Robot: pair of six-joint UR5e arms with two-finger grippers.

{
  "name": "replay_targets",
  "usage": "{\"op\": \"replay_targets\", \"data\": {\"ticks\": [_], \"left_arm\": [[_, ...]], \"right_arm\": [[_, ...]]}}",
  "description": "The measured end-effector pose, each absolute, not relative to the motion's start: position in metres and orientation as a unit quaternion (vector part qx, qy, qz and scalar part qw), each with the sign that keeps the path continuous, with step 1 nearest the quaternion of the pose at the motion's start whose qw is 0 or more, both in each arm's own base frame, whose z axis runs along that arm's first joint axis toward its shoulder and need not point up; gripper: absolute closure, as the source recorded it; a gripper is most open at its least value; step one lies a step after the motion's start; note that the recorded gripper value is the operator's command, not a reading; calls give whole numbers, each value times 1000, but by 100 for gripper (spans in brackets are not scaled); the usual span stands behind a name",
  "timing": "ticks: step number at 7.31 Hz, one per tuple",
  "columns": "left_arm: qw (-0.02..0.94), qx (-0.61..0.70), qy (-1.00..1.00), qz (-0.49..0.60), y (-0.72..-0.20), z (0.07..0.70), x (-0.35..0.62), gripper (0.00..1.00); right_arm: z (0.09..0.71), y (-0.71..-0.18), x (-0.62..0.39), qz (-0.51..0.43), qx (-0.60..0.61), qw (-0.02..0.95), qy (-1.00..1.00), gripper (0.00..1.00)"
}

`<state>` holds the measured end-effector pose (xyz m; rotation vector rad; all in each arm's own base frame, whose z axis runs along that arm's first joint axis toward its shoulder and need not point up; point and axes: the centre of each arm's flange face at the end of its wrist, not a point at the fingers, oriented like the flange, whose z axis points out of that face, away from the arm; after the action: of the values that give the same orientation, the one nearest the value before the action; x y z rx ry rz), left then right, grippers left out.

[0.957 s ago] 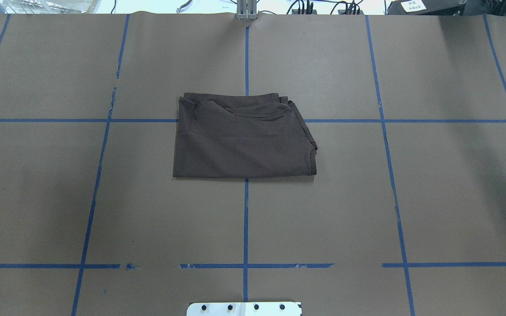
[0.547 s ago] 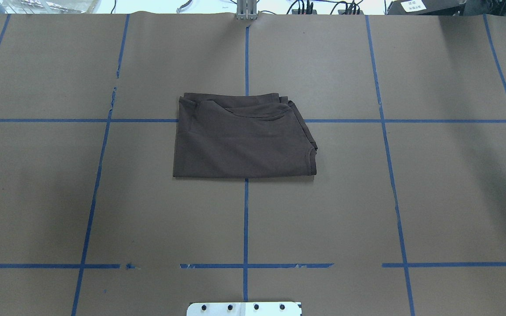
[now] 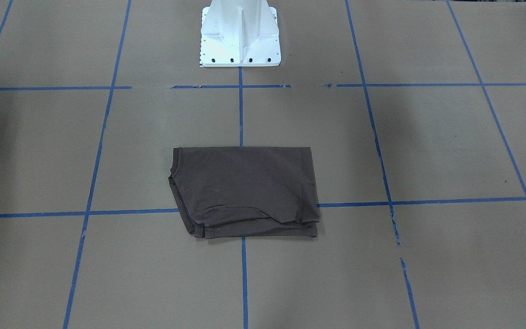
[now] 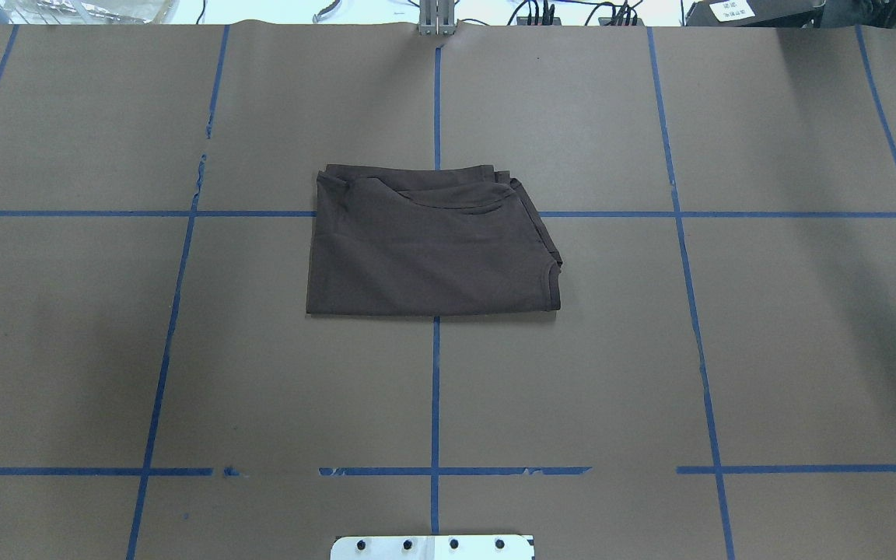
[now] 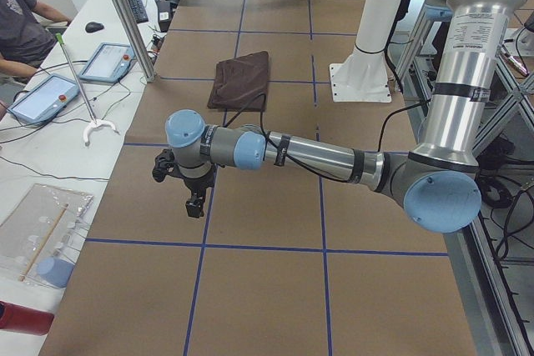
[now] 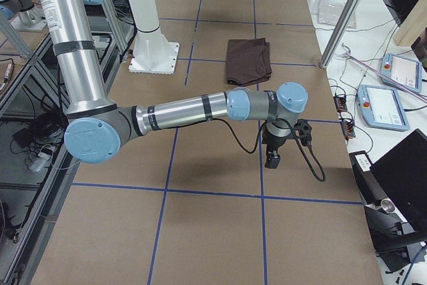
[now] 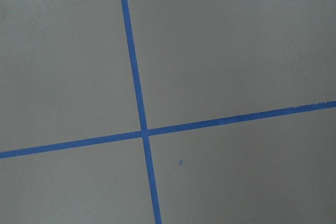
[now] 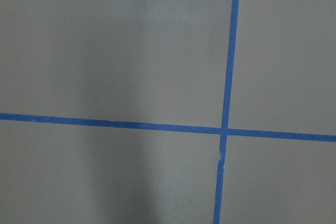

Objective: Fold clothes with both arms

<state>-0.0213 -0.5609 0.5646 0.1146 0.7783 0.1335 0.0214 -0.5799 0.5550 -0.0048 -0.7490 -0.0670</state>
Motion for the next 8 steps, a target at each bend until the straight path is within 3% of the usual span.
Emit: {"op": "replay_targets", "data": {"ticks": [8], "left_arm": [[923,27,379,57,-563,597,-21,0]], "right_arm": [[571,-573,22,-26,-17,930,-365,0]]}}
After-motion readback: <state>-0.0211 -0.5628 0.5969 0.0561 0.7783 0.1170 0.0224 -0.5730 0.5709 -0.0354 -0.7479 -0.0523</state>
